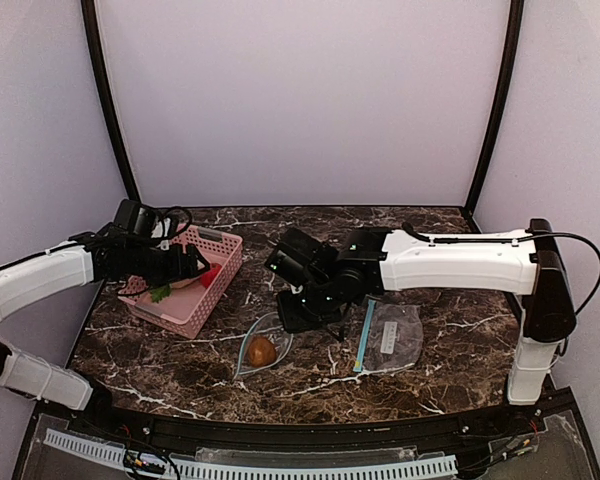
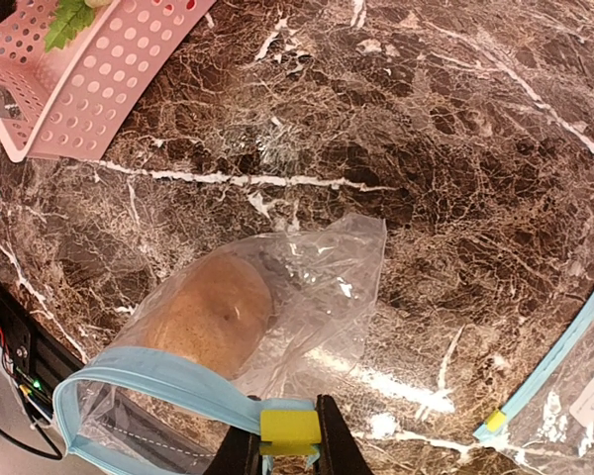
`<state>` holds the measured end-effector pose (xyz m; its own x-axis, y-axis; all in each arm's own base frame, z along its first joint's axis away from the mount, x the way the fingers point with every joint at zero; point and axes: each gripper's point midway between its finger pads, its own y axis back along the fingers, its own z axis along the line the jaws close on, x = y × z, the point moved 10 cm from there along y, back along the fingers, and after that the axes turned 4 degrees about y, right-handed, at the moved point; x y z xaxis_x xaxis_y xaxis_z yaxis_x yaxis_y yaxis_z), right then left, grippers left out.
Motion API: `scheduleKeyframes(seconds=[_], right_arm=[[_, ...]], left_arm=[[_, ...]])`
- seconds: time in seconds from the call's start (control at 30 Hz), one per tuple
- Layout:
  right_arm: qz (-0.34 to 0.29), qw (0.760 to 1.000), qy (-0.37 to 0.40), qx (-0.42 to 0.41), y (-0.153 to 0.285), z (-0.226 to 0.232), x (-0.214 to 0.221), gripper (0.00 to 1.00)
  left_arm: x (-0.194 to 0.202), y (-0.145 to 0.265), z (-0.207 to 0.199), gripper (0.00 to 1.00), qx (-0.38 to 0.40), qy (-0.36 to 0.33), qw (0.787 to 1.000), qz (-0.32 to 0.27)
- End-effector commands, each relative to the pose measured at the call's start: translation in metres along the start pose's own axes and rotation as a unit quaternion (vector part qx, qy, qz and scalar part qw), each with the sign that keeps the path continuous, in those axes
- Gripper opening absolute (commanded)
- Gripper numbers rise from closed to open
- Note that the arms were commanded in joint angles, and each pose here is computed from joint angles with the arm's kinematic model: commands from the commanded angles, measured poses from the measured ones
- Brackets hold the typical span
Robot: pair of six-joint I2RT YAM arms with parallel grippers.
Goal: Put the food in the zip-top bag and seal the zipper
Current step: Pick up the fake fruit from the bin.
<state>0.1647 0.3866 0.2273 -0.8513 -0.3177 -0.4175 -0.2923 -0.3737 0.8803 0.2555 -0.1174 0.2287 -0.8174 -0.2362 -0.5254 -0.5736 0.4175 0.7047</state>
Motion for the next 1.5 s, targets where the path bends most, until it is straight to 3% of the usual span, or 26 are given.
scheduleKeyframes(seconds=[0.0, 0.43, 1.1, 1.47], right_arm=[[-0.002, 1.0, 0.005, -0.007, -0.006, 0.006, -0.007, 0.0], [-0.002, 1.0, 0.009, -0.012, -0.007, 0.008, -0.011, 0.0], [0.001, 1.0, 0.008, -0.011, -0.01, 0.003, -0.015, 0.0], [0.002, 1.0, 0.007, -0.01, -0.011, 0.001, -0.015, 0.0]], left_arm=[[-0.01, -0.024, 0.015, 0.82, 0.006, 0.048, 0.999, 0.001], [-0.027, -0.077, 0.041, 0.85, 0.003, 0.115, 0.993, 0.014], [-0.026, -0.113, 0.053, 0.87, -0.002, 0.13, 0.991, 0.034], [-0.027, -0.117, 0.054, 0.68, -0.001, 0.123, 0.992, 0.038]])
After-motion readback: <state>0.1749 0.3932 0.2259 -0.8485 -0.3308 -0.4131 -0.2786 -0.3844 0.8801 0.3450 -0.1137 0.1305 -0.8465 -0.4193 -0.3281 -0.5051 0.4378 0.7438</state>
